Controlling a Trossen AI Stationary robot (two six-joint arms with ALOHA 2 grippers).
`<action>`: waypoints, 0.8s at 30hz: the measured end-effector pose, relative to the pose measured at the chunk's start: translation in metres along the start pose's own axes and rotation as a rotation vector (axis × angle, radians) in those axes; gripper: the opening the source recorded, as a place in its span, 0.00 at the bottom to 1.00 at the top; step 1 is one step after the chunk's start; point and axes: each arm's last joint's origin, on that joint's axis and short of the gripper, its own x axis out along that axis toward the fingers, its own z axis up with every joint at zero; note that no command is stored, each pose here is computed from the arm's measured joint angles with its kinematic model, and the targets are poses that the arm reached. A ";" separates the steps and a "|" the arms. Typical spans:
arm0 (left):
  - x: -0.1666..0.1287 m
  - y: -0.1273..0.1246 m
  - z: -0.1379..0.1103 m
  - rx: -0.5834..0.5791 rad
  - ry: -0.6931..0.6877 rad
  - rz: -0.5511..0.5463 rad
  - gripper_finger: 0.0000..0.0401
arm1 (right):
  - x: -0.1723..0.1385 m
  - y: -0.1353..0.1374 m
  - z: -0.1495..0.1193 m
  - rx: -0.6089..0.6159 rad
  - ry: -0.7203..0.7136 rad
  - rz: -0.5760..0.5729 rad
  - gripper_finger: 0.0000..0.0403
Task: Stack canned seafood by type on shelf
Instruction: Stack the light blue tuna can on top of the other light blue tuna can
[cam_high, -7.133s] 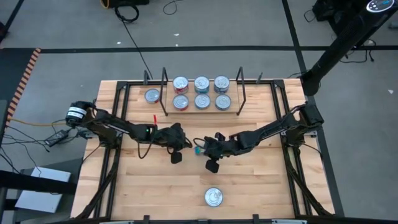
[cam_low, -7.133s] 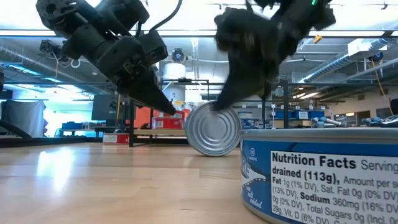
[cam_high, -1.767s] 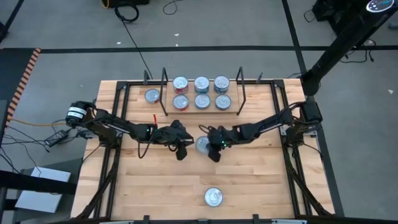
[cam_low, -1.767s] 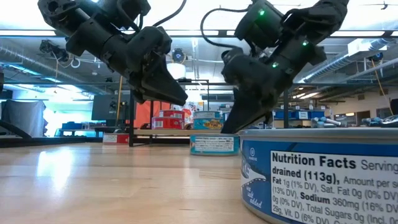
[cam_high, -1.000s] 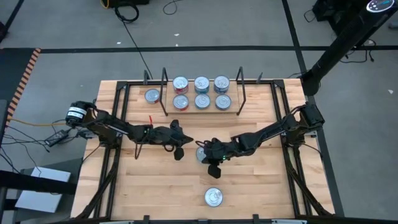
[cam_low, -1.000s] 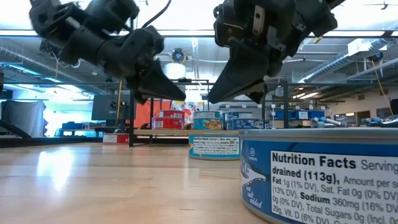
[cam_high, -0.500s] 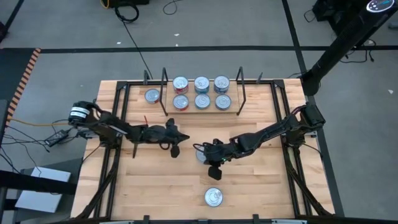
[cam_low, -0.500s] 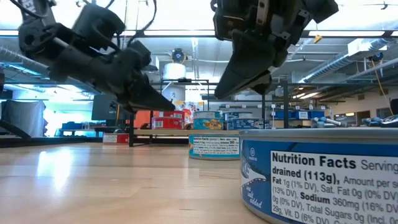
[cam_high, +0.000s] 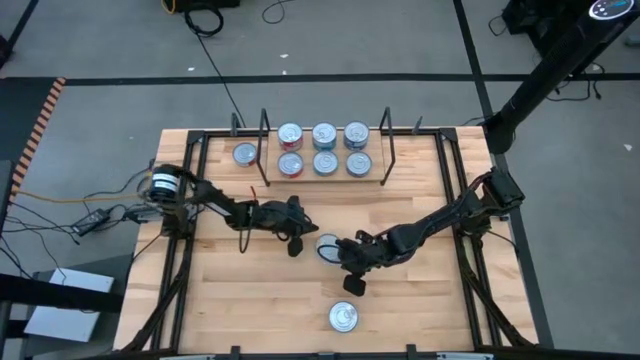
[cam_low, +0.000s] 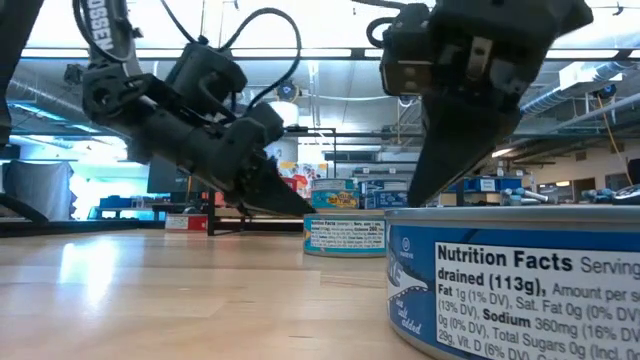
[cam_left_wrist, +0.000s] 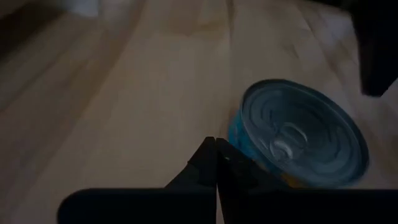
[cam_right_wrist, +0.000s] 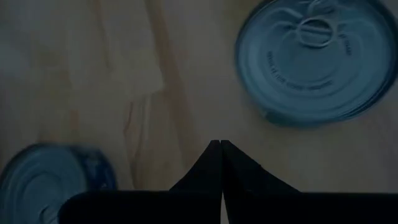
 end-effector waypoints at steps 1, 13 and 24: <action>0.004 -0.001 0.001 0.000 -0.001 -0.008 0.00 | 0.001 -0.001 -0.001 0.004 -0.014 -0.005 0.02; 0.035 -0.004 0.003 -0.008 0.014 -0.033 0.01 | 0.010 -0.024 0.003 0.080 -0.101 -0.022 0.02; 0.035 -0.006 -0.002 -0.035 0.082 -0.060 0.01 | 0.010 -0.031 0.015 0.167 -0.169 -0.043 0.02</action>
